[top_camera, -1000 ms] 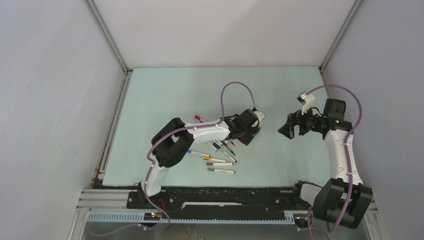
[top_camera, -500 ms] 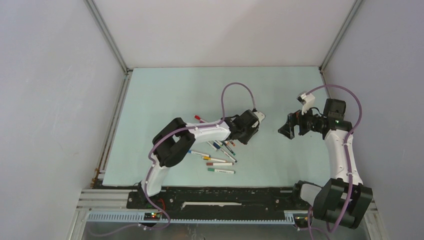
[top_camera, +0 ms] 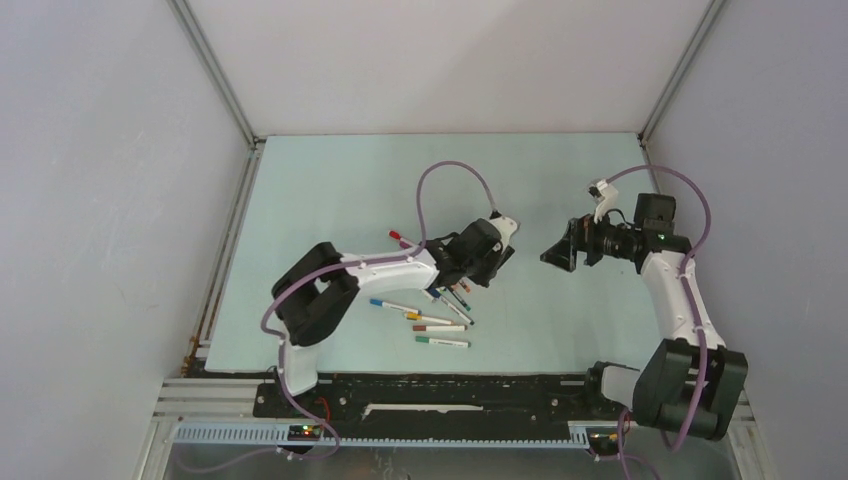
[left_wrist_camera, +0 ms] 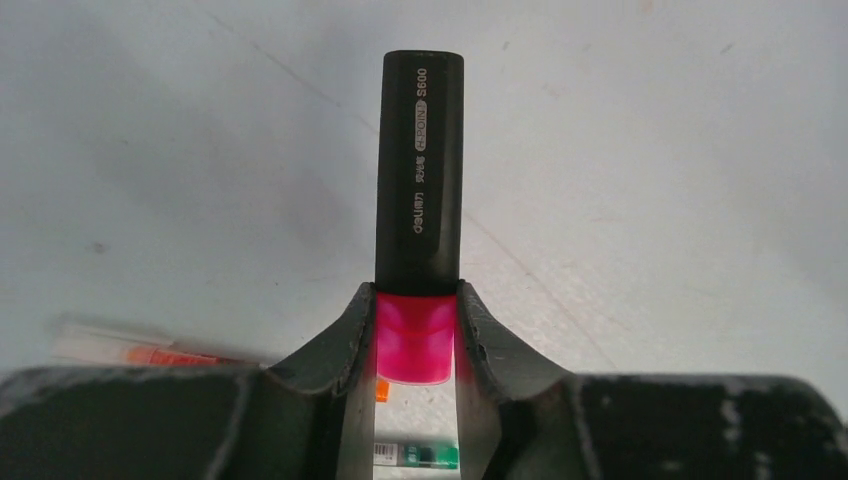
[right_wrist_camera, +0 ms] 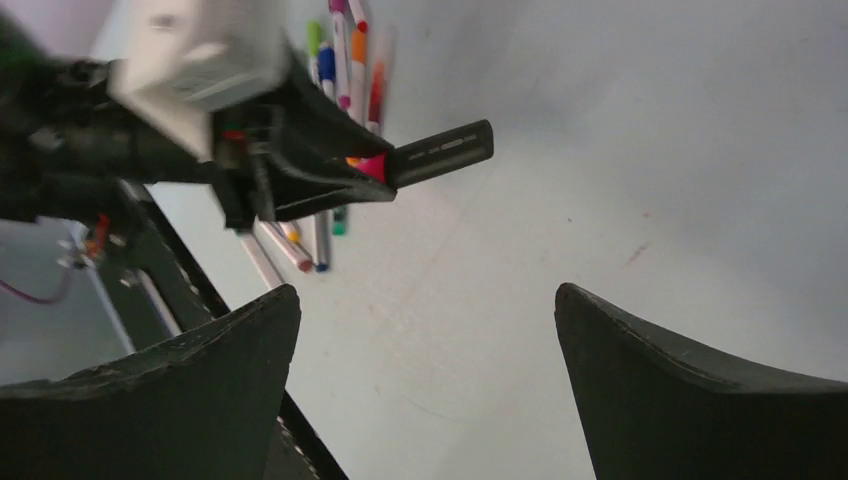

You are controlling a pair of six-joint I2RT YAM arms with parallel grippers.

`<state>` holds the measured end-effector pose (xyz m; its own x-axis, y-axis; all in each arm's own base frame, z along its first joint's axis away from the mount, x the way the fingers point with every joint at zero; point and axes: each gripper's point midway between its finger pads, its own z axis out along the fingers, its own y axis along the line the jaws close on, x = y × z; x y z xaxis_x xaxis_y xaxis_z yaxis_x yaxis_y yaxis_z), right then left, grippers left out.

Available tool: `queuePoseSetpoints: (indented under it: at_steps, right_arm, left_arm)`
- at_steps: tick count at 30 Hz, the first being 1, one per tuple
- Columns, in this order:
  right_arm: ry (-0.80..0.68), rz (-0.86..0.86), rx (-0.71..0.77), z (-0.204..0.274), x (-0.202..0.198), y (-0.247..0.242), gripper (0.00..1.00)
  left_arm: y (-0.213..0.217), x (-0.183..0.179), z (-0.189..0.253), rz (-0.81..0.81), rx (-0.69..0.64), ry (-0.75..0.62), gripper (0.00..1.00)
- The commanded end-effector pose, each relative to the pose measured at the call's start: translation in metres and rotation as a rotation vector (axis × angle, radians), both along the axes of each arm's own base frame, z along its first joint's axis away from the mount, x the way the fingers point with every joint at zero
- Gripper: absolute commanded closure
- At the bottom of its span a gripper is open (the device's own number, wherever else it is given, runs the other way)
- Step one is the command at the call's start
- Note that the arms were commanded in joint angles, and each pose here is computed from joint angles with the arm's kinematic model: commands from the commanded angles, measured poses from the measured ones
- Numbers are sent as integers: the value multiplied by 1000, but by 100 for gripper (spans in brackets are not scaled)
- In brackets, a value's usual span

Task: Open the pen caps

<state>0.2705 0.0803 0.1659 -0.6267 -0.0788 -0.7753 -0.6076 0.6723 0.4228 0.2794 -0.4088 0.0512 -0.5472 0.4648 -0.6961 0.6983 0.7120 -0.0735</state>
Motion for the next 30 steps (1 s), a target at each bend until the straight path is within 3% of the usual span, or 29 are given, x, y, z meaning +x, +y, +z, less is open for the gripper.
queuePoseSetpoints:
  at_steps: [1, 7, 24, 27, 30]
  right_arm:
    - [124, -103, 246, 10, 24, 17, 0]
    - [299, -141, 397, 5, 33, 38, 11]
    - [356, -151, 379, -10, 38, 65, 40]
    - [356, -135, 380, -10, 38, 70, 52]
    - [355, -105, 379, -10, 35, 76, 72]
  left_arm:
    - [-19, 7, 78, 35, -272, -96, 90]
    - [-20, 0, 99, 47, -383, -98, 91]
    - [-45, -14, 124, -7, -518, -52, 91]
    - [-48, -16, 124, -14, -520, -52, 91]
    - [-49, -16, 124, -12, -522, -52, 91]
